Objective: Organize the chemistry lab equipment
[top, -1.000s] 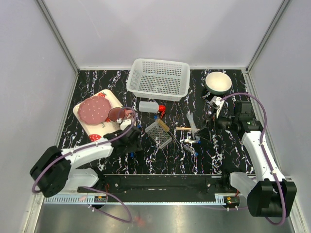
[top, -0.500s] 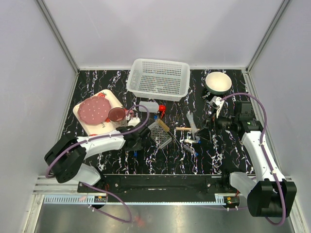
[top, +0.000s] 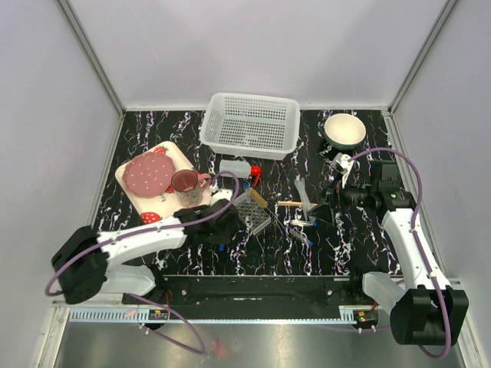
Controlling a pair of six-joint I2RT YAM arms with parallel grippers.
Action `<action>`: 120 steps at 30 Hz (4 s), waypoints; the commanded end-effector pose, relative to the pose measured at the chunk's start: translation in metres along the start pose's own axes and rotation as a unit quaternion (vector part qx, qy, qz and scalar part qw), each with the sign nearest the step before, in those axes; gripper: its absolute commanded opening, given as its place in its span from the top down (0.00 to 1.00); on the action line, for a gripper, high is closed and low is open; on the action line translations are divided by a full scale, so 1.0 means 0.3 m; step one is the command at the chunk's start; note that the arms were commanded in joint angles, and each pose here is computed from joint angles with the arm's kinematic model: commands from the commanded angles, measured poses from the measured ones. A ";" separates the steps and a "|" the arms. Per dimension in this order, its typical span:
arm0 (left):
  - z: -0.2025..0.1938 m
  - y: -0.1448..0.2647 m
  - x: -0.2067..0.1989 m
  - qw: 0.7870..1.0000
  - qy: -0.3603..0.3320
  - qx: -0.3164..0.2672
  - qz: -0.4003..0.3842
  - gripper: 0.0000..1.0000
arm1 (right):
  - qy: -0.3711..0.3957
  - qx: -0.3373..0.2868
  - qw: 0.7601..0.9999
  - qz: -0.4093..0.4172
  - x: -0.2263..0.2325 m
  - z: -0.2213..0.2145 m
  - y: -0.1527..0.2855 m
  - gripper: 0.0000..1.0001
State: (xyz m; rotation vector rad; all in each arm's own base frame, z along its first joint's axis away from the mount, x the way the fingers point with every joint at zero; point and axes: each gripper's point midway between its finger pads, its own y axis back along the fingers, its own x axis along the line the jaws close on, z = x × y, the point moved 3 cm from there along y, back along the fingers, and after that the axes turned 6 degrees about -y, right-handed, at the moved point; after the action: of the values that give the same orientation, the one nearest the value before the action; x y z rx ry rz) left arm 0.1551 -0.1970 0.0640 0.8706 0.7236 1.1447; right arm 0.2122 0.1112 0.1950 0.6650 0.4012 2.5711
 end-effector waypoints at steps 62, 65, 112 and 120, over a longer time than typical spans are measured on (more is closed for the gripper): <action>0.310 0.448 -0.439 0.862 0.028 -0.066 -0.502 0.04 | 0.220 0.146 0.915 0.305 0.435 -0.112 -0.135 0.92; 0.339 0.455 -0.384 0.865 0.071 -0.142 -0.475 0.01 | 0.164 0.101 0.936 0.294 0.407 -0.076 -0.124 0.92; 0.451 0.501 -0.462 0.815 0.139 -0.247 -0.506 0.65 | -0.044 0.018 0.969 0.244 0.262 0.003 -0.173 0.89; 0.436 0.492 -0.462 0.820 0.134 -0.235 -0.503 0.66 | -0.044 0.016 0.969 0.242 0.258 0.008 -0.173 0.90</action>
State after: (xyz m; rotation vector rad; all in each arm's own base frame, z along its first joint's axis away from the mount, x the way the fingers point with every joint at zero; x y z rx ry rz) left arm 0.1675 -0.3310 0.2406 -0.1062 0.9436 0.4849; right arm 0.1665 0.1945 0.2039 1.0174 0.3010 2.9661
